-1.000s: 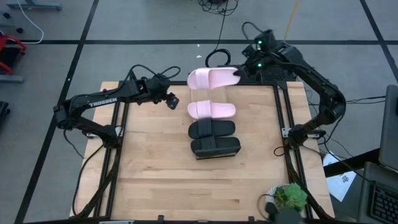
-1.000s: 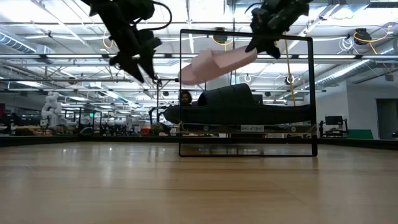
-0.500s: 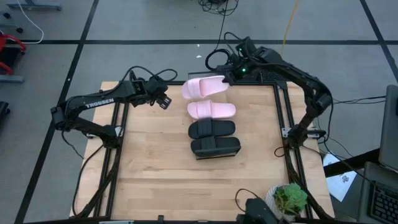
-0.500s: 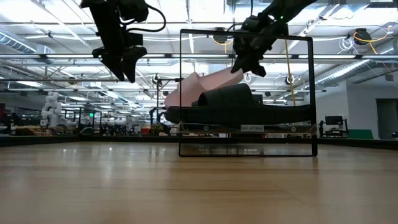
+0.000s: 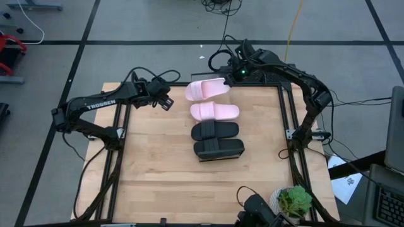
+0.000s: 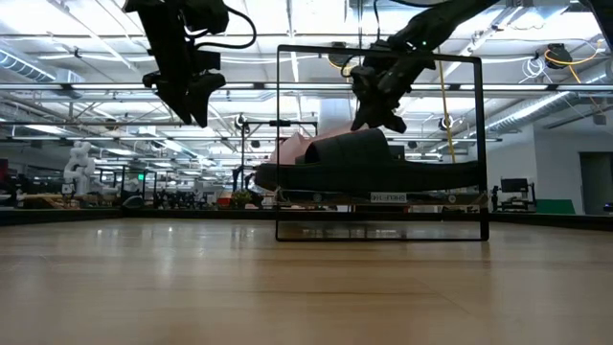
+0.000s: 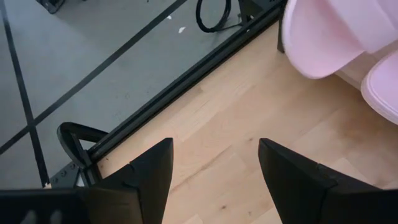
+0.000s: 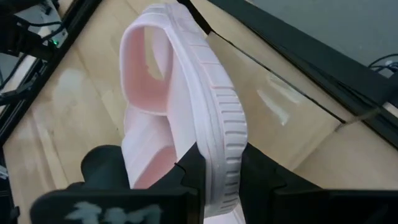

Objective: Pick and place slides into the shelf
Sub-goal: Put the pink slide on the shelf

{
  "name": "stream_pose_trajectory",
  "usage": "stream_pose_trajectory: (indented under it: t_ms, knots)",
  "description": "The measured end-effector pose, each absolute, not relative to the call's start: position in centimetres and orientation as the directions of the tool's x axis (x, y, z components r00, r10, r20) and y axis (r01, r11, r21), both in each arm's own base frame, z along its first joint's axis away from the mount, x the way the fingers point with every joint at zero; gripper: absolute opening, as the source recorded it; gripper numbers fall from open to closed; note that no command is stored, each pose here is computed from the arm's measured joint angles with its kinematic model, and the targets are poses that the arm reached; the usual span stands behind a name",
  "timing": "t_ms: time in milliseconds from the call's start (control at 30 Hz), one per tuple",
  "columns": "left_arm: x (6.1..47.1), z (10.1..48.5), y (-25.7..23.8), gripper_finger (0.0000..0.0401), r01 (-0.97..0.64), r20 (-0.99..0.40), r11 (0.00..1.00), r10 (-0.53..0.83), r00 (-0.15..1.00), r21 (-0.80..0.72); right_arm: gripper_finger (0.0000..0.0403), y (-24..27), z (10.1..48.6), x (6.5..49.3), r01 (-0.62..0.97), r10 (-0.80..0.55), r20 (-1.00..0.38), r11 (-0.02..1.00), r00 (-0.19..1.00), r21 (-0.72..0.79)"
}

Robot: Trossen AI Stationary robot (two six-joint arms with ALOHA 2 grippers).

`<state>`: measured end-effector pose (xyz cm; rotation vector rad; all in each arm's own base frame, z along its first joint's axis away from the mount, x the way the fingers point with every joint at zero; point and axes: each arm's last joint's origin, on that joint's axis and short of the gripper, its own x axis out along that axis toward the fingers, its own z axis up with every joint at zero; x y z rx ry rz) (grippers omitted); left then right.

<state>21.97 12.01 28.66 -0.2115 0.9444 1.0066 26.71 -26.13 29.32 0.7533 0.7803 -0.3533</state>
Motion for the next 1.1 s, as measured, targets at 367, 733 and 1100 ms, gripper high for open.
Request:
stream_pose_trajectory:
  t_ms: [367, 733, 1100]
  knots:
    - [22.0, 28.7, 12.0, 0.0234, -0.795, -0.755, 0.549, 0.628, 0.19, 0.257, 0.0049, -27.0, 28.9, 24.9, 0.605, -0.029, -0.784, 0.653, 0.62, 0.455]
    - [22.0, 28.7, 12.0, 0.0234, -0.792, -0.753, 0.551, 0.63, 0.189, 0.262, 0.0049, -25.6, 22.5, 24.4, 0.622, 0.096, -0.779, 0.545, 0.62, 0.563]
    - [22.0, 28.7, 12.0, 0.0234, -0.792, -0.753, 0.552, 0.63, 0.191, 0.262, 0.0048, -25.5, 21.3, 24.5, 0.542, 0.12, -0.713, 0.567, 0.691, 0.62]
